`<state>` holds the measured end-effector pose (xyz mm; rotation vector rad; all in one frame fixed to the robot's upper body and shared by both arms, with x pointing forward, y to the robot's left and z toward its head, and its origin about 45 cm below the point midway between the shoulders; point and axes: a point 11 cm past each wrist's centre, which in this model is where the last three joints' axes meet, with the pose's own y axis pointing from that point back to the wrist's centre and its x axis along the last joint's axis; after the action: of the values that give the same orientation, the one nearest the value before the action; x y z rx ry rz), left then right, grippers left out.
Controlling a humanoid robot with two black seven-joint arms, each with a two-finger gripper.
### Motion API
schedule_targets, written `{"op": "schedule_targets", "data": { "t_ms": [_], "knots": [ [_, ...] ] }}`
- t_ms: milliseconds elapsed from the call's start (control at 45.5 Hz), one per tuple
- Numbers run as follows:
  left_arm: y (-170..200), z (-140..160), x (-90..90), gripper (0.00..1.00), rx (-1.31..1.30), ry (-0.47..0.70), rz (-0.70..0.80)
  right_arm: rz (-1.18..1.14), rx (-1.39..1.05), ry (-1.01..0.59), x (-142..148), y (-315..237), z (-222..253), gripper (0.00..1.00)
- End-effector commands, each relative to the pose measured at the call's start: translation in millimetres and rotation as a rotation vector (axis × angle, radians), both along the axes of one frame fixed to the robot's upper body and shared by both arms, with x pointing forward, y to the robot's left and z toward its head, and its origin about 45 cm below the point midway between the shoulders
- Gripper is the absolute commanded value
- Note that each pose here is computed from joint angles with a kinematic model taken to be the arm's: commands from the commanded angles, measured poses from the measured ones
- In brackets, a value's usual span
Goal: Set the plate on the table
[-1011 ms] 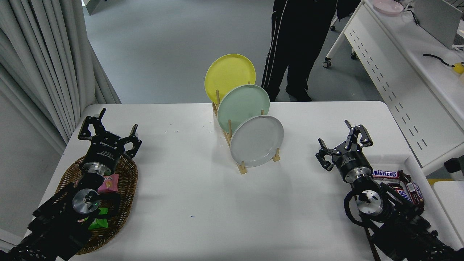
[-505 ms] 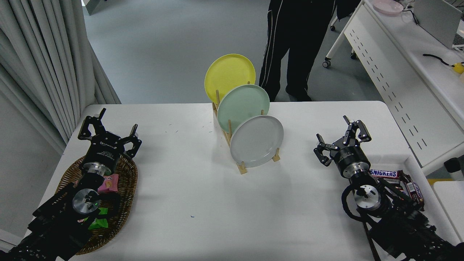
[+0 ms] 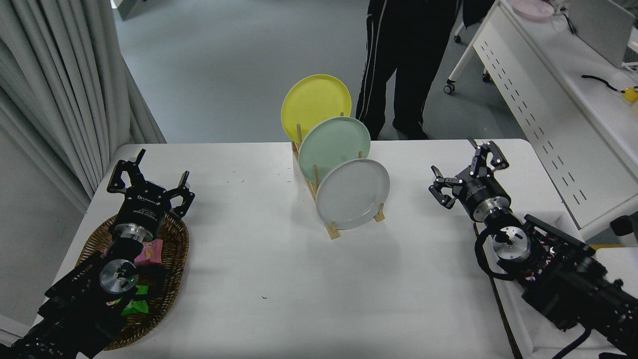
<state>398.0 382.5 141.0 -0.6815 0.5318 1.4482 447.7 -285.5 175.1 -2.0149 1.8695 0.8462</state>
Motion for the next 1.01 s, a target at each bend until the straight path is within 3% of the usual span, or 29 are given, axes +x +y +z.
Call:
{"op": "schedule_targets", "data": {
  "t_ms": [0,110,352,681,857,989],
  "knots": [
    [0.5,0.2,0.0,1.0,0.0,-0.001,0.001,0.074,-0.089,-0.024,9.0,1.5,32.9,1.0],
    [0.3,-0.1,0.0,1.0,0.001,0.001,0.001,0.119,-0.141,-0.065,13.7,5.3,51.3,1.0],
    [0.0,0.3,0.1,1.0,0.0,0.0,0.0,0.184,-0.257,-0.036,10.3,7.7,45.3,1.0],
    [0.2,0.1,0.0,1.0,0.0,0.0,0.0,0.416,-0.28,0.176,-8.8,52.2,29.0,1.0],
    [0.2,0.1,0.0,1.0,0.0,0.0,0.0,0.495,-0.252,0.183,-14.0,92.2,23.9,1.0],
    [0.2,0.1,0.0,1.0,0.0,0.0,0.0,0.482,-0.252,0.178,-8.3,90.1,28.7,1.0]
  ]
}}
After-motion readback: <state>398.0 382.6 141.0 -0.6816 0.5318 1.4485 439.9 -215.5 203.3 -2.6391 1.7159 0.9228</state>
